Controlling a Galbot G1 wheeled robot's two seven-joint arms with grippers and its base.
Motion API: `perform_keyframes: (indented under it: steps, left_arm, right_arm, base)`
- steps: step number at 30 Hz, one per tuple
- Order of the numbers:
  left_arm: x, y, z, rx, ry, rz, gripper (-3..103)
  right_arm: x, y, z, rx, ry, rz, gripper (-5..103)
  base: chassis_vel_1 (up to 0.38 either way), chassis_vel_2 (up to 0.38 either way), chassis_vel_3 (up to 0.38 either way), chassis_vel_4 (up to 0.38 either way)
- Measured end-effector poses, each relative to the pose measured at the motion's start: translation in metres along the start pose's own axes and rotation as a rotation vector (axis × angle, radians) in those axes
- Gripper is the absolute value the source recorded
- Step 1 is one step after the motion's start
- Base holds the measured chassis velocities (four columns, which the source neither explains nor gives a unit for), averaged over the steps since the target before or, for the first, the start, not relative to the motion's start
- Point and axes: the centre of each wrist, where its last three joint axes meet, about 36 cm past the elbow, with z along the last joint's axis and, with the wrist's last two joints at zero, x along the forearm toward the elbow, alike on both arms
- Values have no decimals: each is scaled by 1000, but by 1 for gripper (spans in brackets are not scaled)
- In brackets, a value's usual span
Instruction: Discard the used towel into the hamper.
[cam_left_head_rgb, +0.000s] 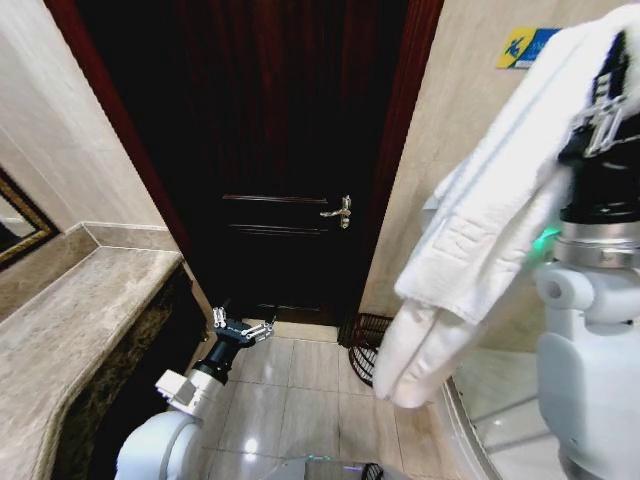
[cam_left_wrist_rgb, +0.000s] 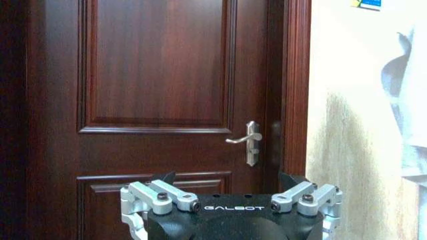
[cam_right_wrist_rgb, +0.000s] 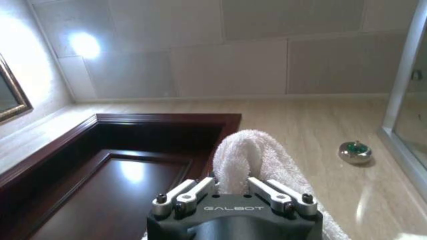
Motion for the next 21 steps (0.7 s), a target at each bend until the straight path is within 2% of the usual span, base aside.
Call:
perform_keyframes:
  steps: [12, 15, 21]
  left_arm:
    - [0, 0, 0, 0, 0, 0, 100]
    - [0, 0, 0, 0, 0, 0, 100]
    - [0, 0, 0, 0, 0, 0, 100]
  right_arm:
    - [0, -3, -1, -6, 1, 27, 7]
    - [-17, -5, -6, -23, -8, 65, 7]
    - [-31, -15, 3, -16, -35, 41, 7]
  base:
    - [-45, 43, 47, -47]
    - [-117, 130, 135, -154]
    - [-66, 71, 77, -69]
